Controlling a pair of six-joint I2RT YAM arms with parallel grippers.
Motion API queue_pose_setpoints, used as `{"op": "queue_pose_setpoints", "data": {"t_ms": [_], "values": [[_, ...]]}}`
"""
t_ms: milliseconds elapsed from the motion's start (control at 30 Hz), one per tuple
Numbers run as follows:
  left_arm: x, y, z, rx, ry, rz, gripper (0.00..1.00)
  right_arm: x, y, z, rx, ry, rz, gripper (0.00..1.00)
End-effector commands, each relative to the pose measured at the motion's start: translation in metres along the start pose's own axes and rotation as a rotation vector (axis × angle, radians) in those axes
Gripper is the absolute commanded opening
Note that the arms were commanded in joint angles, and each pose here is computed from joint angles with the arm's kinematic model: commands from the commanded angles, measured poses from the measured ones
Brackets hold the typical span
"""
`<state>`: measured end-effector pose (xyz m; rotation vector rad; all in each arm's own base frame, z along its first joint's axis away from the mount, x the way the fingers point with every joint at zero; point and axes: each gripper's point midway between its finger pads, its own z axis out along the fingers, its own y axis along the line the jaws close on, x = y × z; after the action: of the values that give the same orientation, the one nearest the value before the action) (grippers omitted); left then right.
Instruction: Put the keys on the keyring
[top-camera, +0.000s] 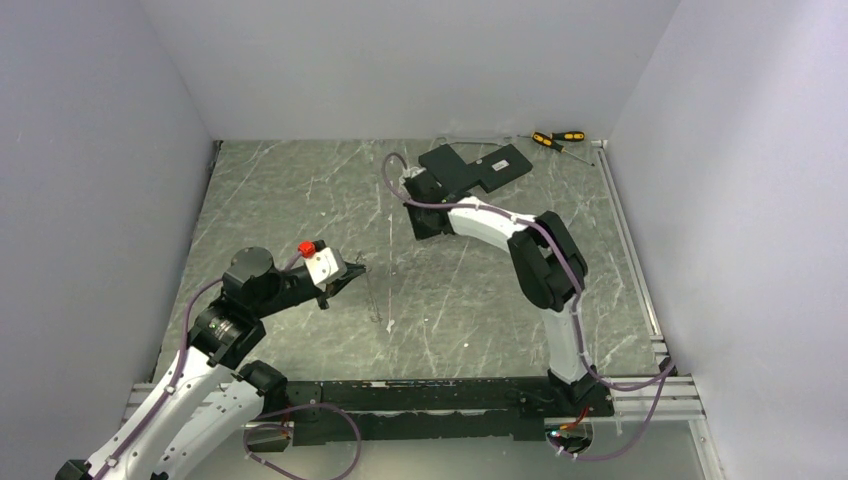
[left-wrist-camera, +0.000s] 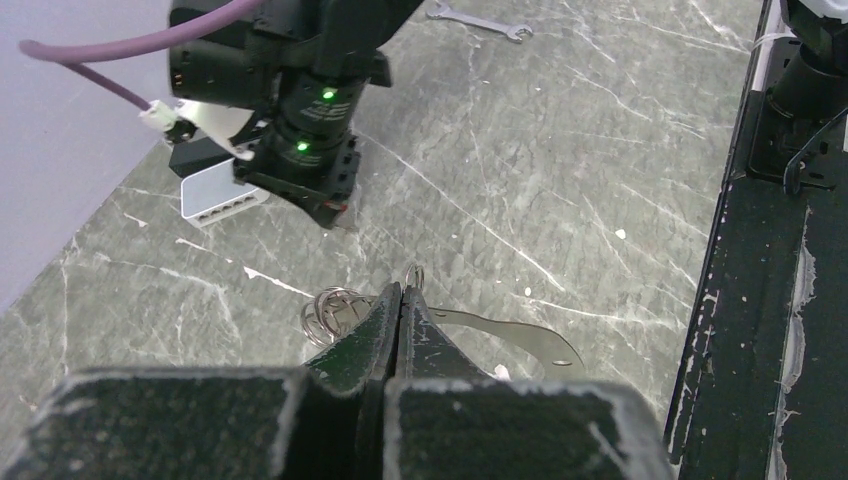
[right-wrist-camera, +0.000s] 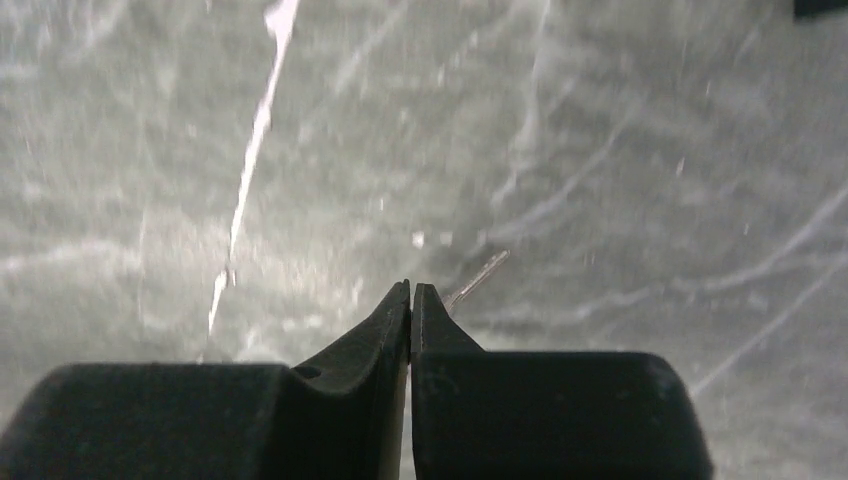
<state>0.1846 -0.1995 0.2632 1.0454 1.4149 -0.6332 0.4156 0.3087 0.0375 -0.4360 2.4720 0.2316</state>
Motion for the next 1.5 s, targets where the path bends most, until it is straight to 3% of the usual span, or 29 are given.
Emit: {"op": "queue_pose_setpoints", "data": {"t_ms": [0, 233, 767, 1033, 1167, 1333, 1467], "values": [[-0.012, 0.0, 0.002, 0.017, -0.044, 0.04, 0.0, 0.007, 0.012, -0.024, -0.067, -0.046, 0.056, 0.1], [-0.011, 0.0, 0.001, 0.011, -0.04, 0.039, 0.0, 0.048, 0.018, -0.026, -0.097, 0.02, 0.04, 0.21], [-0.012, 0.0, -0.001, 0.007, -0.044, 0.043, 0.0, 0.04, 0.013, -0.062, -0.08, -0.035, -0.032, 0.38], [-0.012, 0.0, -0.001, 0.006, -0.042, 0.043, 0.0, 0.068, -0.007, -0.076, -0.018, -0.001, -0.022, 0.49], [-0.012, 0.0, 0.0, 0.01, -0.041, 0.041, 0.0, 0.08, -0.014, -0.075, 0.023, 0.025, 0.042, 0.56], [-0.013, -0.001, -0.001, 0.013, -0.043, 0.041, 0.0, 0.076, -0.001, -0.072, -0.005, 0.044, 0.183, 0.56], [-0.013, 0.0, -0.002, 0.007, -0.046, 0.045, 0.0, 0.073, -0.003, -0.066, 0.006, 0.038, 0.148, 0.57]]}}
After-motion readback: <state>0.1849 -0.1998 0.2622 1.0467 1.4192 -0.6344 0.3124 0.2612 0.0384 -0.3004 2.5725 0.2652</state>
